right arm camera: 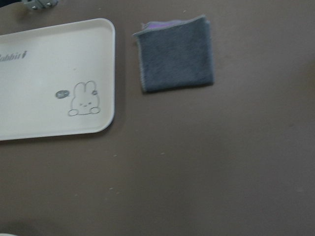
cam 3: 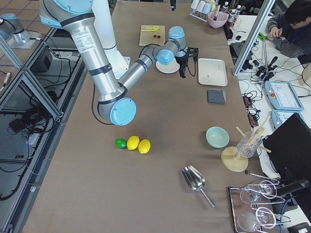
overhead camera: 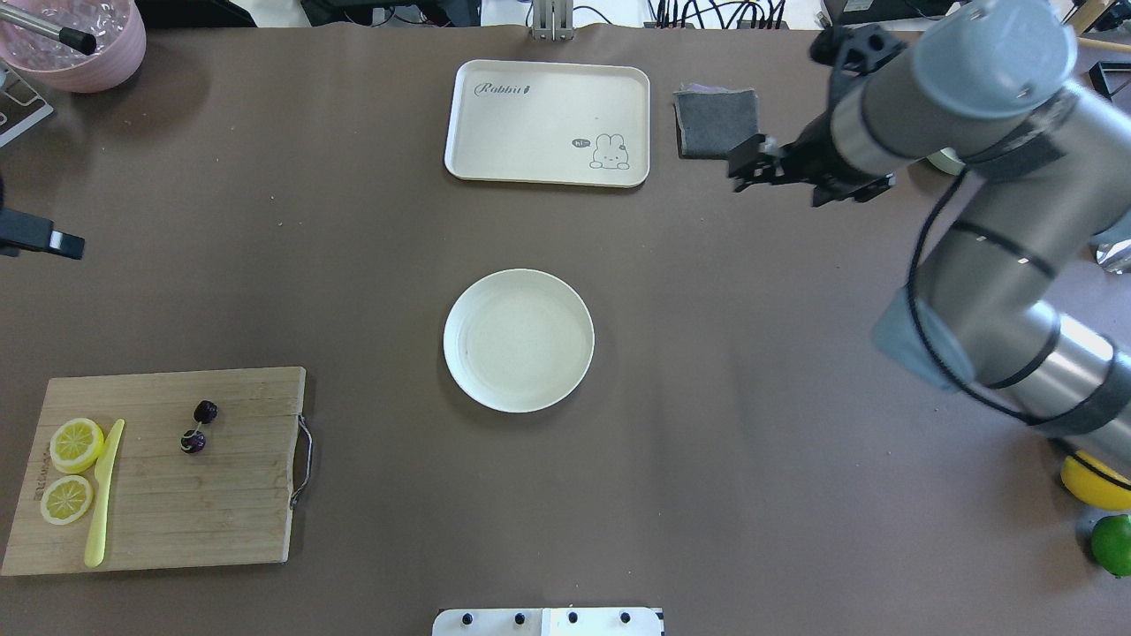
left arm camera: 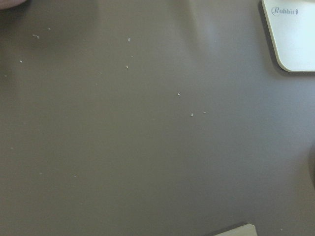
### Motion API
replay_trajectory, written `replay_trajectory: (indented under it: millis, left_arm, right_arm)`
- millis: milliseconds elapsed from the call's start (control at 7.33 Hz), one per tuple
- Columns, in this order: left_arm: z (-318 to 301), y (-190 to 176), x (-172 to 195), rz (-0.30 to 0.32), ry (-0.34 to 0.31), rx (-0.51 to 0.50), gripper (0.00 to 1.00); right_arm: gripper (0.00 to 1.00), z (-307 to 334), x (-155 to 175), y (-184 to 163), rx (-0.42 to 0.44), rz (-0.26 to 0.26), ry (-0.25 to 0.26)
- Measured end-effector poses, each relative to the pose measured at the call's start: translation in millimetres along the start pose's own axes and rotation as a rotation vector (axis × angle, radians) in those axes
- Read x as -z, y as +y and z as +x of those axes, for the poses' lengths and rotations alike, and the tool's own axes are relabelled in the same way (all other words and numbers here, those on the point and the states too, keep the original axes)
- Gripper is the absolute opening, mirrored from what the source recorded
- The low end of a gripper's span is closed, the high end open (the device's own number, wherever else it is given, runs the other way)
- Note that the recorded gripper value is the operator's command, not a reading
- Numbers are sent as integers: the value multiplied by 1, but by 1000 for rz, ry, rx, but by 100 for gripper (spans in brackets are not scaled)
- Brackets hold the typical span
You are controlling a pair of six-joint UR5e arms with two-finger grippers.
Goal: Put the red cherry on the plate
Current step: 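Release the plate and raise the right gripper while the left arm reaches toward the board, then lower the left gripper onto the cherry pair and grasp the stem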
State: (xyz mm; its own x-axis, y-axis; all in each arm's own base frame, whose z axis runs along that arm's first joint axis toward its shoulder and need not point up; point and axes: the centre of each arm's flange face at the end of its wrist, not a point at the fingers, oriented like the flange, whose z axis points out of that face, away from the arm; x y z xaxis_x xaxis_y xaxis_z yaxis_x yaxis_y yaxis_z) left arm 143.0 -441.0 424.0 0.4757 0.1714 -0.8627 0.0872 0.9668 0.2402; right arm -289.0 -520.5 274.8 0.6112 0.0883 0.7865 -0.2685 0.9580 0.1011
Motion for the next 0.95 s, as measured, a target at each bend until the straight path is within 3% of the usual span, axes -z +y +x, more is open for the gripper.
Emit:
replay_trajectory:
  millis: [273,545,955]
  left_arm:
    - [43,36,-58,-27,-38,-20,81]
    - [55,75,-98,-72,-82,-53,75]
    - [59,111,-126,-129,-114,-91,58]
  right_arm:
    - [100,127,50,-36,115,-46,16]
    - [100,230,80,-41,179,-71,19]
    - [100,282,84,-30,192,-86,45]
